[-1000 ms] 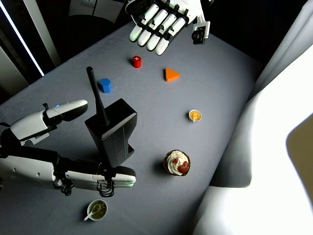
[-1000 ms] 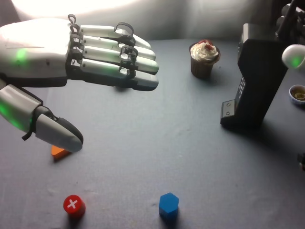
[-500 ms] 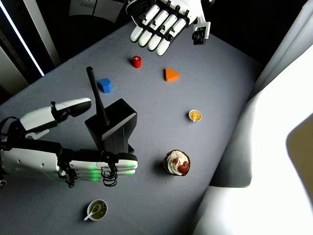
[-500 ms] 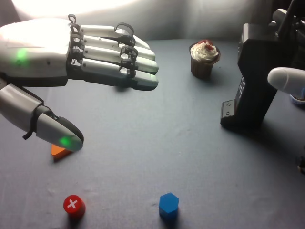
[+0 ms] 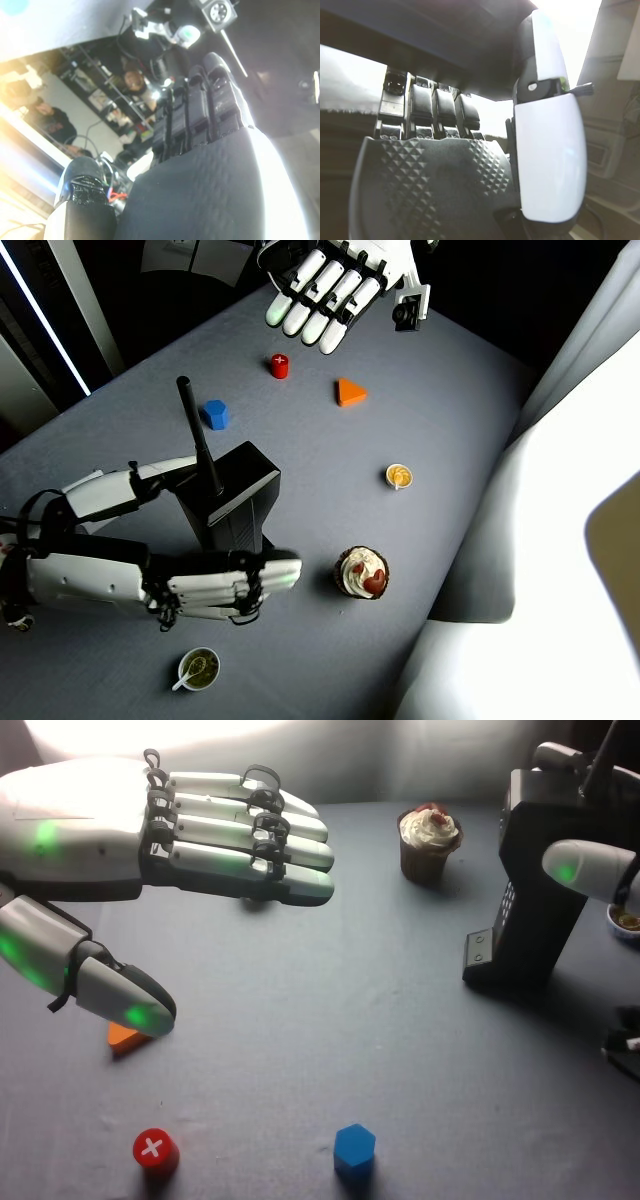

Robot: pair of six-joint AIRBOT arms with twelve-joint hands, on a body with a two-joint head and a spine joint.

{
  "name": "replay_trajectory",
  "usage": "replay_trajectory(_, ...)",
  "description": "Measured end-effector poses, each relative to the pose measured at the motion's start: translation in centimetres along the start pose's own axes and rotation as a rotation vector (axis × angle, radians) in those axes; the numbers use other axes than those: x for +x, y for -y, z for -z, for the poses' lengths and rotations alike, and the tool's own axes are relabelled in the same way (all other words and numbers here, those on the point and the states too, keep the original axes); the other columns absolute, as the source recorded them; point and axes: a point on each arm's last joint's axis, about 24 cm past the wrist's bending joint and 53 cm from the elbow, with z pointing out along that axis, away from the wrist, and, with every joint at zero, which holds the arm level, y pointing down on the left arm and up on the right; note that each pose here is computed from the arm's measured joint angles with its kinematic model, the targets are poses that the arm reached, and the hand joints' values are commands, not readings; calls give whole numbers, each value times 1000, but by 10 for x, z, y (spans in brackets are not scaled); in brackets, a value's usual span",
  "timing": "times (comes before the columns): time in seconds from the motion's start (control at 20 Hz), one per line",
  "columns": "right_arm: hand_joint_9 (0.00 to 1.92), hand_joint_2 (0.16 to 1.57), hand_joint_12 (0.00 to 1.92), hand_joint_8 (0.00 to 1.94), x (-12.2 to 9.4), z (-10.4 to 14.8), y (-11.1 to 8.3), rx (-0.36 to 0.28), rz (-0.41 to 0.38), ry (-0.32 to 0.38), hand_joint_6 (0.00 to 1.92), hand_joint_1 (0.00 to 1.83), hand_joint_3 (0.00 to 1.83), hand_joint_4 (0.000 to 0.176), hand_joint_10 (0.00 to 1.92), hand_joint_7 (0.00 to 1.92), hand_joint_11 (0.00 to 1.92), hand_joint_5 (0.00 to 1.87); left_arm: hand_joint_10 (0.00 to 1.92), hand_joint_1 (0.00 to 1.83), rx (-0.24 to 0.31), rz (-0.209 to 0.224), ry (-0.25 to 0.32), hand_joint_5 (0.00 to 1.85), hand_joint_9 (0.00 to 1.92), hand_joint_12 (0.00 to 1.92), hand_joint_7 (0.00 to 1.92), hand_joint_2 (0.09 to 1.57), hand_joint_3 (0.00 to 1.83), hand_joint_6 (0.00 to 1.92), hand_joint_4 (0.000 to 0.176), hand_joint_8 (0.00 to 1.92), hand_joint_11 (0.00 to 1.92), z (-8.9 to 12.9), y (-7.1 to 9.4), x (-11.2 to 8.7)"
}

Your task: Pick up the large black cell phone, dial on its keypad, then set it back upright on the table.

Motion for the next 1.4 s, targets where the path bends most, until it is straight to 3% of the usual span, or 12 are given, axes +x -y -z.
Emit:
replay_trajectory(0.1, 801, 1141, 1061, 25, 0, -3, 0, -1, -3, 0, 20, 1195, 2, 0, 82, 687, 434, 564, 5, 0, 1, 0, 0, 178, 110, 357, 155, 1140, 0, 7, 0, 4, 0, 0, 0, 0)
replay_trajectory(0.15, 806, 1106, 1104, 34, 0, -4, -1, -3, -2, 2, 29, 1506, 35, 0, 1031, 841, 551, 700, 3, 0, 0, 0, 0, 182, 109, 346, 156, 1140, 0, 5, 0, 3, 0, 0, 0, 0)
replay_trajectory(0.2, 904, 1139, 1524, 861, -1, -6, -1, -1, -1, 5, 839, 1490, 3, 0, 1123, 871, 765, 739, 7, 0, 0, 0, 1, 192, 119, 345, 166, 1141, 0, 9, 0, 6, 0, 0, 0, 0)
replay_trajectory(0.25, 875, 1153, 1364, 1133, 0, -7, -3, -7, -10, 5, 926, 1391, 4, 0, 1331, 849, 814, 852, 6, 0, 1, -1, 0, 196, 125, 364, 170, 1139, 0, 6, 0, 5, 0, 0, 0, 0)
replay_trajectory(0.3, 859, 1156, 1334, 1192, 1, -9, -3, -9, -6, 2, 927, 1369, 3, 0, 1389, 824, 825, 902, 5, 0, 2, -2, 5, 190, 126, 370, 165, 1140, 0, 3, 0, 2, 0, 0, 0, -2)
replay_trajectory(0.45, 864, 1143, 1613, 1139, 2, -9, -3, -7, -2, -4, 927, 1478, 3, 0, 1248, 819, 840, 861, 2, 0, 4, 6, 14, 190, 123, 386, 165, 1141, 0, 1, 0, 0, 0, 0, 1, -4)
replay_trajectory(0.85, 770, 1156, 1656, 1281, 0, -10, -18, -15, 33, -9, 674, 1480, 0, 0, 1351, 764, 806, 979, 3, 0, 3, 18, 32, 189, 122, 389, 172, 1139, 0, 2, 0, 3, 0, -1, 1, -10)
replay_trajectory(1.0, 723, 1175, 1688, 1325, 7, -13, -37, -54, 25, -15, 776, 1476, 1, 0, 1426, 720, 782, 927, 7, 0, 2, 30, 28, 206, 167, 521, 200, 1149, 1, 3, 0, 4, 0, -2, -1, -9)
replay_trajectory(1.05, 735, 1196, 1499, 1372, 11, -13, -42, -64, 22, -25, 864, 1375, 2, 0, 1534, 715, 757, 914, 4, 0, -5, 30, 29, 201, 167, 508, 197, 1148, 1, 0, 0, 2, 0, -2, -3, -9)
replay_trajectory(1.1, 739, 1173, 1662, 1300, 16, -12, -48, -78, 23, -40, 756, 1457, 2, 0, 1434, 736, 762, 956, 3, 0, -17, 31, 31, 190, 149, 468, 188, 1158, 3, 0, 0, 1, 0, -2, -5, -9)
replay_trajectory(1.2, 777, 1156, 1653, 1246, 20, -9, -50, -78, 20, -47, 756, 1479, 0, 0, 1352, 760, 796, 967, 2, 0, -37, 42, 42, 198, 147, 418, 191, 1179, 5, 1, 0, 1, 0, -2, -10, -12)
replay_trajectory(1.4, 814, 1141, 1638, 1145, 26, 4, -76, -126, 12, -71, 796, 1481, 0, 0, 1285, 809, 805, 972, 4, 278, -40, 83, 88, 168, 147, 354, 173, 1250, 8, 1, 0, 1, 0, -3, -11, -23)
